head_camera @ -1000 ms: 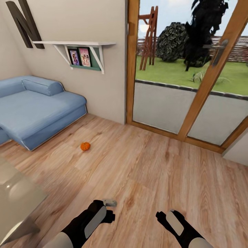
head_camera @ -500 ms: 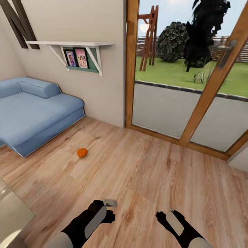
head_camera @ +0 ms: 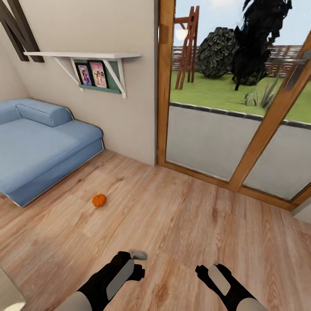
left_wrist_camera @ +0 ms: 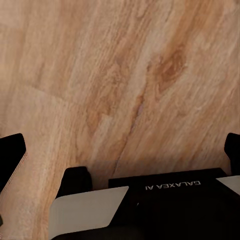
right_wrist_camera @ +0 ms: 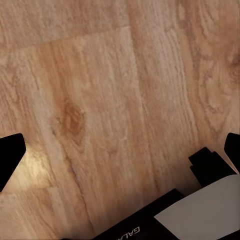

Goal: Place each of the two pumpkins and all three candles from the living room inside a cabinet in the living room (use any cabinet), then make sure every cabinet is closed, and position the cauldron so it is next to a table in the living room.

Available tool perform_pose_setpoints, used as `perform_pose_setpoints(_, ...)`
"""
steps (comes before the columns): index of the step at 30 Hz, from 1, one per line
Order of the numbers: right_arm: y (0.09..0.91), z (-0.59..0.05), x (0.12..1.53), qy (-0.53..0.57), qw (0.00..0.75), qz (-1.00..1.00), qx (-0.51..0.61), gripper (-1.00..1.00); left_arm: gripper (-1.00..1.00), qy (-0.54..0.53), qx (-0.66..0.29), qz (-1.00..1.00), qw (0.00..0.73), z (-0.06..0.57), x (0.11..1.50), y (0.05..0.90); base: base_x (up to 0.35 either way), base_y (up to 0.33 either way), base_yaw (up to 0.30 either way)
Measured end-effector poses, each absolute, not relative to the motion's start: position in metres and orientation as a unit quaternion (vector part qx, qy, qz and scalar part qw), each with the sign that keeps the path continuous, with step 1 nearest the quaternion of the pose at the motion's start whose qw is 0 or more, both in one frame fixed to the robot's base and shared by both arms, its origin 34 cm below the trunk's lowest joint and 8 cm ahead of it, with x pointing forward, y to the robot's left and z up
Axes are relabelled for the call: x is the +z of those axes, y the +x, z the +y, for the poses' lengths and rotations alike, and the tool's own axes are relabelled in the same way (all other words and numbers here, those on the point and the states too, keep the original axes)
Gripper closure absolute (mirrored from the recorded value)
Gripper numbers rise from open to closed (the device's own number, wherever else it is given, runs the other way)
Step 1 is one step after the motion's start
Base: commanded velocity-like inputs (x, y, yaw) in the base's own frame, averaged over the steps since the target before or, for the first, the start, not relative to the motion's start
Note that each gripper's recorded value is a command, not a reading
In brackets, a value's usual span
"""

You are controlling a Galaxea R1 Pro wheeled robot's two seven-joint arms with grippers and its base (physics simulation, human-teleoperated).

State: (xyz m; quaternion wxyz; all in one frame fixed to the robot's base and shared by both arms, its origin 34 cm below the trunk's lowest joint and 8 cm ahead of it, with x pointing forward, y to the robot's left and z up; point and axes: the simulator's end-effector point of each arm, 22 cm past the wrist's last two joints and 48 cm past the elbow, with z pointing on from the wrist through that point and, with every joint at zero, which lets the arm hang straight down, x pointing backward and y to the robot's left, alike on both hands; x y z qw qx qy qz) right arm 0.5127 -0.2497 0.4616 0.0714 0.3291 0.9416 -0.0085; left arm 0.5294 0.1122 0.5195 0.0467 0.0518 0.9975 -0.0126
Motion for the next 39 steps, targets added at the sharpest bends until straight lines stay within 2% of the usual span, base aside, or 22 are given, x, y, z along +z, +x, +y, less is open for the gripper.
perform_pose_setpoints(39,0.5218,-0.2569,0.4637,0.33,0.096,0.939,-0.018,-1.0,-1.0,0.052,-0.009,0.998,0.045,0.1143,0.5177,0.5278,0.253,0.0,0.0)
